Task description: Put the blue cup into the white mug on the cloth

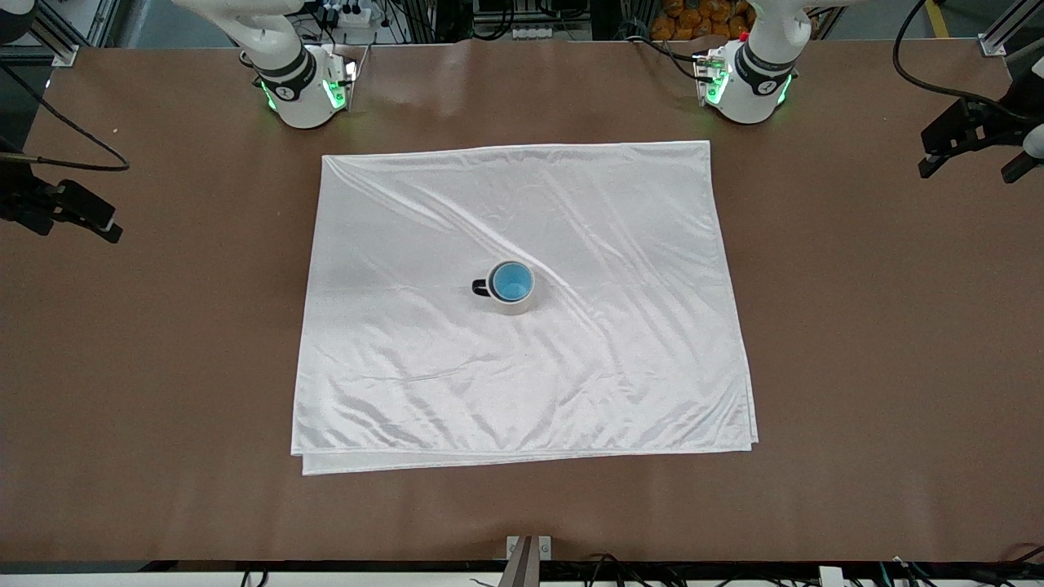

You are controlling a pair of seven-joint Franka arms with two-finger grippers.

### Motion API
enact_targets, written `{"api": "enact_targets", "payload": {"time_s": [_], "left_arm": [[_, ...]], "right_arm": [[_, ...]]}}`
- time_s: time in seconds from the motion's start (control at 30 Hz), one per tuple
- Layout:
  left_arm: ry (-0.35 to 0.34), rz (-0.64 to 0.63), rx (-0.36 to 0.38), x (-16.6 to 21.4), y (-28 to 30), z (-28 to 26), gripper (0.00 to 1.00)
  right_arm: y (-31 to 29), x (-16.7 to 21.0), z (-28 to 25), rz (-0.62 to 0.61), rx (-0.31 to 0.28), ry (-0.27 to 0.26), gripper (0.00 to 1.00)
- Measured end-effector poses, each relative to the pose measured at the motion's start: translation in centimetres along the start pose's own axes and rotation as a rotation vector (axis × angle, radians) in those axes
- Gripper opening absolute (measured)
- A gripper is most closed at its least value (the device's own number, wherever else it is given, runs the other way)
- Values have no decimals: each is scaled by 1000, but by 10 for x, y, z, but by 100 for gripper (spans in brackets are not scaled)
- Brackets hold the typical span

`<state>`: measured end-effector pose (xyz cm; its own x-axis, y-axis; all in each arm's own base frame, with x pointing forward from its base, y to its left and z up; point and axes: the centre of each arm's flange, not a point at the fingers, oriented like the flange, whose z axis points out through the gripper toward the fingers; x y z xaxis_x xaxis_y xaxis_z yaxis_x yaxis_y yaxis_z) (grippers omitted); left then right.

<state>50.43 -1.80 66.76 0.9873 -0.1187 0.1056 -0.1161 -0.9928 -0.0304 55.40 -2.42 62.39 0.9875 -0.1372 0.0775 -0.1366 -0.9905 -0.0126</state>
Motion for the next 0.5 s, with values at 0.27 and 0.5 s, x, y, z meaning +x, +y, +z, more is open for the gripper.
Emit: {"api": "enact_targets", "payload": {"time_s": [0.27,0.5], "left_arm": [[-13,5,-1,-2,0,1,100],[-65,5,-6,-7,0,5,100]], "right_arm": [[0,0,0,0,0,0,100],[-1,1,1,-1,0,-1,100]]}}
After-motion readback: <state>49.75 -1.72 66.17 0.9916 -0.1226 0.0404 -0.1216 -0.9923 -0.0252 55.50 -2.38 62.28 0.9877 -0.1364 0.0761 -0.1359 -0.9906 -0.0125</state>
